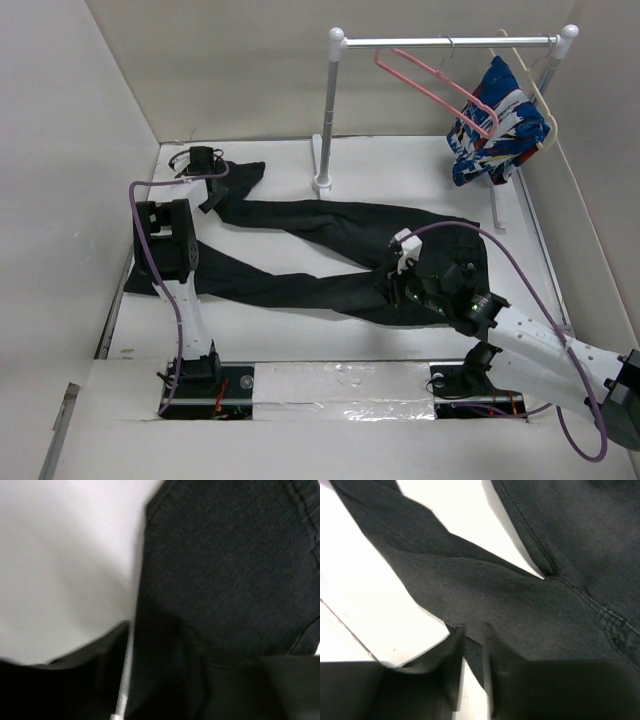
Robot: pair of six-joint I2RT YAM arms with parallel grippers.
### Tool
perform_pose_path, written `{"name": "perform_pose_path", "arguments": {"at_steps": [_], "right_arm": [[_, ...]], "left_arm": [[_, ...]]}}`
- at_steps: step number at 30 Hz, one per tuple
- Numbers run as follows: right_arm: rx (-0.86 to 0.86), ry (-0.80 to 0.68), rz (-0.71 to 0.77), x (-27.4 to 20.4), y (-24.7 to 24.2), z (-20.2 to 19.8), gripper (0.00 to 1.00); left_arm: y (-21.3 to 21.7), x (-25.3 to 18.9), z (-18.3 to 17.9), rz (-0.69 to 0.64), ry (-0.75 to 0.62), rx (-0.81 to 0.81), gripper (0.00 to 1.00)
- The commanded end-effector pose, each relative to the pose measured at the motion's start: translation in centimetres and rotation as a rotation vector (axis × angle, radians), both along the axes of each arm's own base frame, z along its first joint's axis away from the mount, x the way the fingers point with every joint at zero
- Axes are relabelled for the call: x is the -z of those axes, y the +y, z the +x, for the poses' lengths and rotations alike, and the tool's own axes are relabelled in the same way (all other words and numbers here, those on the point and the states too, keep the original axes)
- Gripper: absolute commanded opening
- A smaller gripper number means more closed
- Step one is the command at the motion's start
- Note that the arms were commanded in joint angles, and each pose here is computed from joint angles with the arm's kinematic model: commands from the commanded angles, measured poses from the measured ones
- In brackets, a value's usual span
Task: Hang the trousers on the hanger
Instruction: Flatten out the trousers at the center of the board.
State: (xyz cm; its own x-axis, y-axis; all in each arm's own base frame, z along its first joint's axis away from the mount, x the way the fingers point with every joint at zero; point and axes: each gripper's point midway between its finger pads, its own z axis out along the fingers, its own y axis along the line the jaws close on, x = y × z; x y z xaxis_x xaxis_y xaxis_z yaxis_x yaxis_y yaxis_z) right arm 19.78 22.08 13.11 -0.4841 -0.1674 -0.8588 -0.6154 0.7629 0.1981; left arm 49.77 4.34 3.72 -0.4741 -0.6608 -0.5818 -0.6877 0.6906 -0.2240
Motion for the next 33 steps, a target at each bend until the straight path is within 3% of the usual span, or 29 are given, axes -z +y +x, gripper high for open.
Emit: {"name": "perform_pose_path", "arguments": {"at_steps": [1, 2, 3, 6, 11, 16, 19, 22, 27, 30, 31, 32, 33], "right_arm": [[0.043, -0.074, 0.026, -1.7, 0.2, 1.3, 0.35], [0.044, -0.073, 0.019, -1.5, 0.3, 1.5, 0.36], [0.063, -0.072, 0.015, -1.4, -0.2, 2.1, 0.39], [0.084, -0.047, -0.007, -0.5, -0.5, 3.0, 0.44], [0.041, -0.063, 0.02, -0.4, 1.6, 5.0, 0.58], [-0.007, -0.089, -0.088, -0.8, 5.8, 9.4, 0.6], [0.0, -0.14, -0.118, -2.1, 8.1, 12.5, 0.61], [-0.035, -0.064, -0.209, 1.7, 9.7, 13.8, 0.61], [-0.081, -0.069, -0.272, 3.9, 12.8, 15.7, 0.61], [-0.053, -0.032, -0.32, 5.9, 12.2, 15.9, 0.58], [-0.041, -0.024, -0.321, 6.2, 12.1, 15.9, 0.5], [-0.037, -0.008, -0.333, 6.6, 11.8, 15.6, 0.46], [-0.028, 0.003, -0.347, 7.2, 11.3, 15.4, 0.42]], "left_arm": [[-0.9, -0.1, 1.4, -0.046, -0.026, 0.039, 0.37], [-1.1, -0.3, 1.8, -0.077, -0.052, 0.05, 0.23], [-1.3, -0.2, 1.6, -0.089, -0.057, 0.05, 0.0], [-1.2, -2.7, 1.3, -0.112, -0.144, 0.044, 0.0], [-1.1, -12.4, 0.4, -0.123, -0.361, 0.033, 0.0], [-1.1, -18.1, -1.2, -0.092, -0.405, 0.051, 0.0], [-1.2, -18.3, -2.1, -0.084, -0.383, 0.068, 0.0], [-1.0, -17.3, -2.8, -0.065, -0.335, 0.076, 0.0], [-0.1, -15.5, -3.0, -0.005, -0.23, 0.092, 0.0], [1.0, -13.7, -3.0, 0.069, -0.143, 0.079, 0.0], [0.8, -13.3, -2.9, 0.095, -0.127, 0.092, 0.0], [1.3, -11.6, -3.3, 0.118, -0.065, 0.087, 0.05], [2.2, -11.5, -3.3, 0.159, -0.043, 0.056, 0.2]]}}
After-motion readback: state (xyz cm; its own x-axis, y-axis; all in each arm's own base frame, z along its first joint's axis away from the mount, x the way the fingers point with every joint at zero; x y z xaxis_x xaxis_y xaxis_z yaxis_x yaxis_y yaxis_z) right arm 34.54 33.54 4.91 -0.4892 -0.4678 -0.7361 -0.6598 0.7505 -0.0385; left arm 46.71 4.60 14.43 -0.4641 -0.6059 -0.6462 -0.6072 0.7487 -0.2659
